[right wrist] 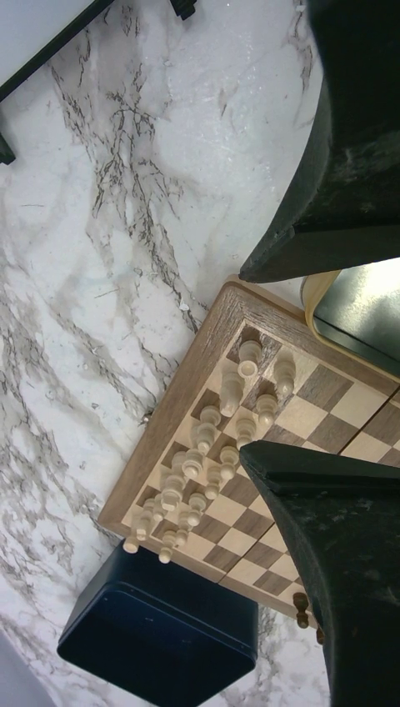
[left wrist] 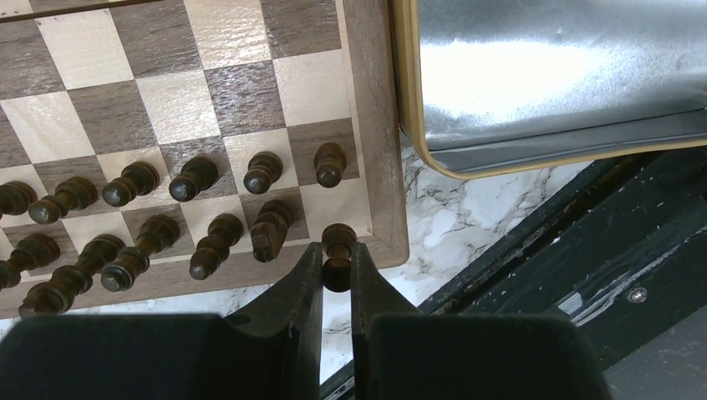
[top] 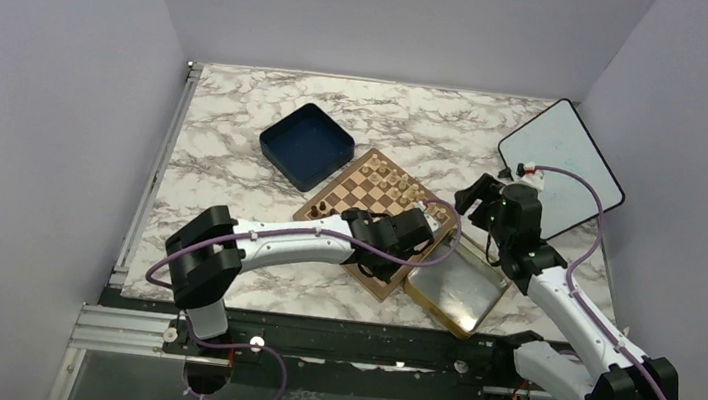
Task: Set up the chess pieces on the board
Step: Place the chess piece on the chessboard.
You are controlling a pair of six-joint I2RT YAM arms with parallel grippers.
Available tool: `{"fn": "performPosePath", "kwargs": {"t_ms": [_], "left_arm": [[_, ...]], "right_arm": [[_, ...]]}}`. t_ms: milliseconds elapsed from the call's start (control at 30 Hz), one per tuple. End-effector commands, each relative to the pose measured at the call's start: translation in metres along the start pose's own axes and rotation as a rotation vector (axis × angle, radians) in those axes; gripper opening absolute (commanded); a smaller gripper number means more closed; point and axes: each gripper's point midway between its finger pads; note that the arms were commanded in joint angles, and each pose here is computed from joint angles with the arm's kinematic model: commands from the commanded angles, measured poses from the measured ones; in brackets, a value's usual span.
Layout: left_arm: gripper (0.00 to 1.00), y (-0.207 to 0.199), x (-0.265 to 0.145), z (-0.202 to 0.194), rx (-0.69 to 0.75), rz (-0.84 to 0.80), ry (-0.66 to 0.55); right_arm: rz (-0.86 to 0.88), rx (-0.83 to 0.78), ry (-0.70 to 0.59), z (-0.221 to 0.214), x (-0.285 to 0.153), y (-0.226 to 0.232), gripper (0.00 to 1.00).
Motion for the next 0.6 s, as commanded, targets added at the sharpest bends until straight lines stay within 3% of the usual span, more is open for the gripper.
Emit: {"fn": "performPosePath", "kwargs": {"t_ms": [0,567], "left_arm": [[0.01,-0.001,0.000,0.011,0.015,0.017,-0.022],[0.01,0.001,0.013,0.007,0.034,0.039,-0.001]], "right_arm": [[0.017,0.005,-0.035,0.008,-0.002,0.002,0.75],[0.038,0.012,-0.033,0.008,-0.004,0.006,0.75]]}}
Point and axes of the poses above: each gripper's point midway between its finger pads, its own x axis out along the fingers, its own y axis along the line the jaws close on, z = x × y
